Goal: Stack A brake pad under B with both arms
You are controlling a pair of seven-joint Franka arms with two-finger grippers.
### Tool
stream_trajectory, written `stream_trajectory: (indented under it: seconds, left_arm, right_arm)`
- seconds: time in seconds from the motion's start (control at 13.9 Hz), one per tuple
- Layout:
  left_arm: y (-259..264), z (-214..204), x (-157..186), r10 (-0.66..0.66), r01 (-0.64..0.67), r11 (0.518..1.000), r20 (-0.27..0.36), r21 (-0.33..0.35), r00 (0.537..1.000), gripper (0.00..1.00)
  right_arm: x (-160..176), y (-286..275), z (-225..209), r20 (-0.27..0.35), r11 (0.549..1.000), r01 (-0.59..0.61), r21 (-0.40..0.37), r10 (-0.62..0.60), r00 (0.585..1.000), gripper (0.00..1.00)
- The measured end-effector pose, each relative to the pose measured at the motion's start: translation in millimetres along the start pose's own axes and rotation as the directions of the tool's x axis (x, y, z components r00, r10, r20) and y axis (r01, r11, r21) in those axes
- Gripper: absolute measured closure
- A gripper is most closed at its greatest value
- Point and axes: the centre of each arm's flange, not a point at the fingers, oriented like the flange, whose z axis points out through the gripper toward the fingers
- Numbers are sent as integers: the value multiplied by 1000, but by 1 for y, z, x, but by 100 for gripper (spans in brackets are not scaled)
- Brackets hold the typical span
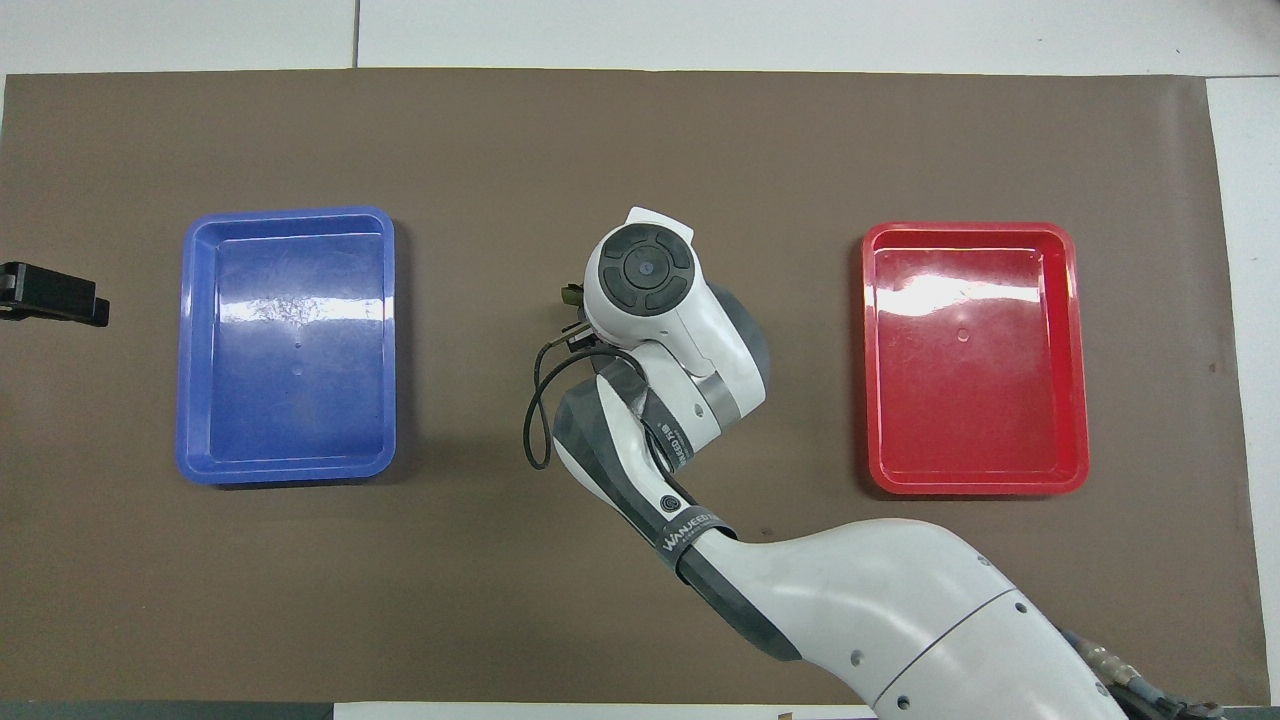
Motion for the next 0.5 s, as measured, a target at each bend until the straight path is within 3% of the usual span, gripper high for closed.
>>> stream_trajectory:
  seconds: [0.5]
  left_arm:
    - [2, 4, 2, 4, -4, 1000, 8, 0, 1000, 0]
  right_arm:
    - [3, -2, 21, -21, 1000, -9, 4, 9, 1000, 58]
